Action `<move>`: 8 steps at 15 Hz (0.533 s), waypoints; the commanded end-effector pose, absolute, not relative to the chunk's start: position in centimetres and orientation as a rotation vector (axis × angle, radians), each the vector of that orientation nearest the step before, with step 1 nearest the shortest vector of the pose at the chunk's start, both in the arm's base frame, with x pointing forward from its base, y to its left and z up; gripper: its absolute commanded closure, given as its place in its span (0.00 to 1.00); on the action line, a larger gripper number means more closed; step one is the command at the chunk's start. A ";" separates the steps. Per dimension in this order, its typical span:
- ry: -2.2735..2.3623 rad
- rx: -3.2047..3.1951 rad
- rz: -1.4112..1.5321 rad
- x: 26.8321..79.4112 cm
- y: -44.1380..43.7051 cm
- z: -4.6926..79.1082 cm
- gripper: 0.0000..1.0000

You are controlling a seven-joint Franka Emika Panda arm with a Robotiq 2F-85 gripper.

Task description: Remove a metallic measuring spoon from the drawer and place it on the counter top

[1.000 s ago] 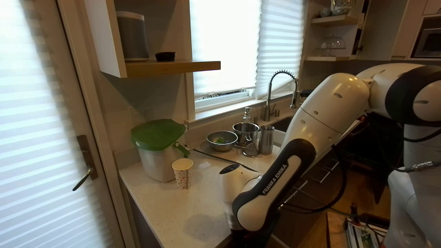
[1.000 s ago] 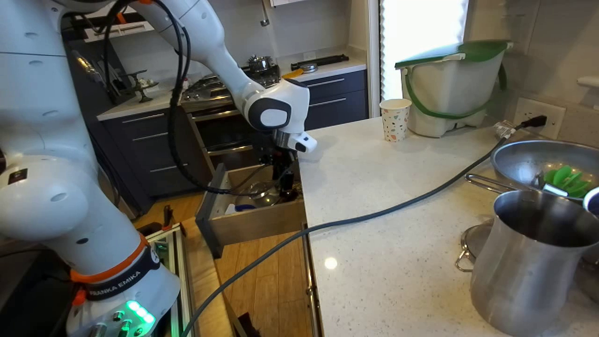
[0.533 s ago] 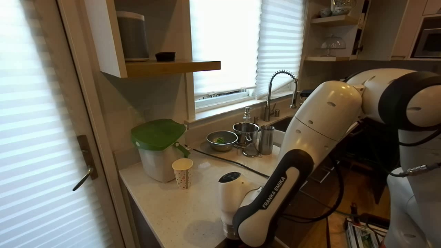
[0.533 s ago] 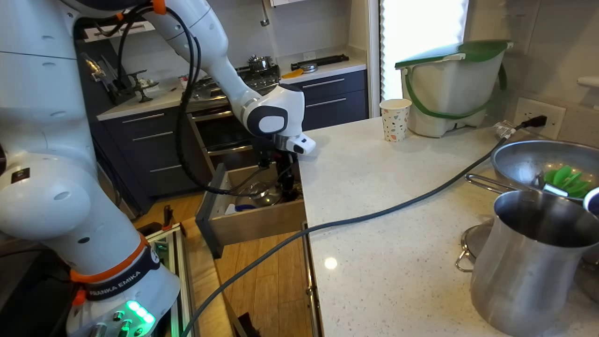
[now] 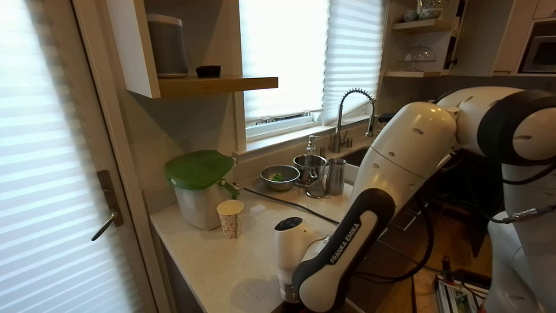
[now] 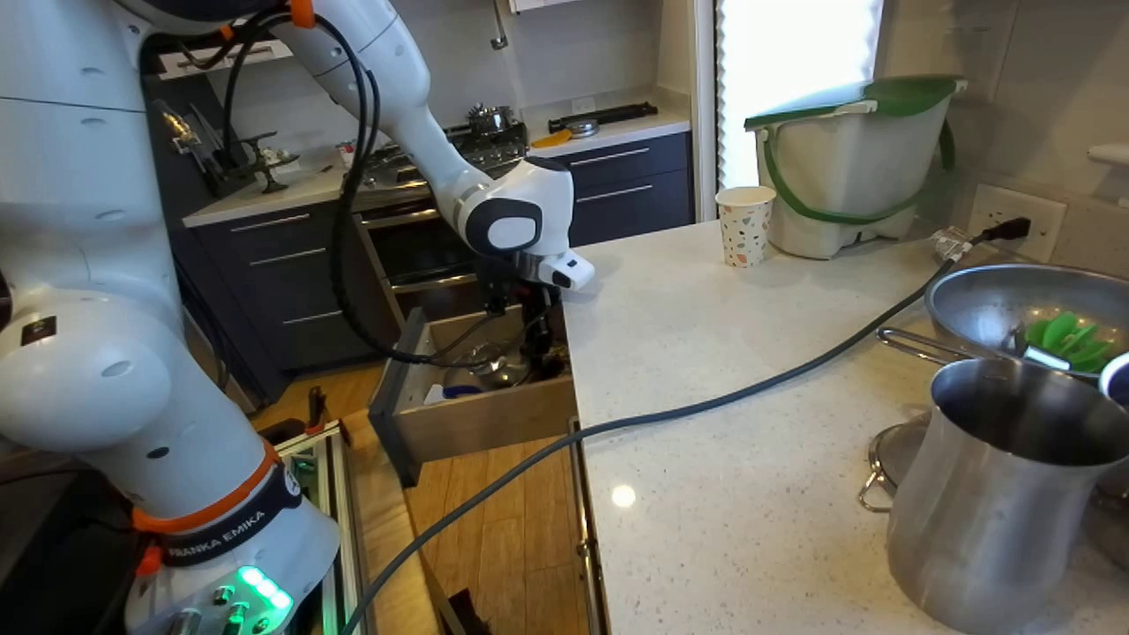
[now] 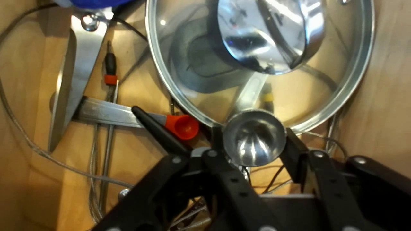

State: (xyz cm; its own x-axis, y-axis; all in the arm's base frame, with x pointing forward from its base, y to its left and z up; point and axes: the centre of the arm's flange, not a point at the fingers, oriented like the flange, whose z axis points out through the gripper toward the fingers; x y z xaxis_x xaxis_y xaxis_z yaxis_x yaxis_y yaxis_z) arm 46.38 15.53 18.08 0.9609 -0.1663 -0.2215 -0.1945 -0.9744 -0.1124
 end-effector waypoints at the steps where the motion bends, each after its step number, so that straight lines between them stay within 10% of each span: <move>1: 0.307 -2.962 0.347 45.9 15.6 20.2 0.78; 8: 0.206 -2.781 0.538 43.9 16.8 27.0 0.78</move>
State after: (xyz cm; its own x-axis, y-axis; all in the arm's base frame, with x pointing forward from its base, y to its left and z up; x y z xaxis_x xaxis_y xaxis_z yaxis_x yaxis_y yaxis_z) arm 45.09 17.10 23.79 0.9364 -0.1277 -0.3269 -0.1977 -0.9616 -0.1906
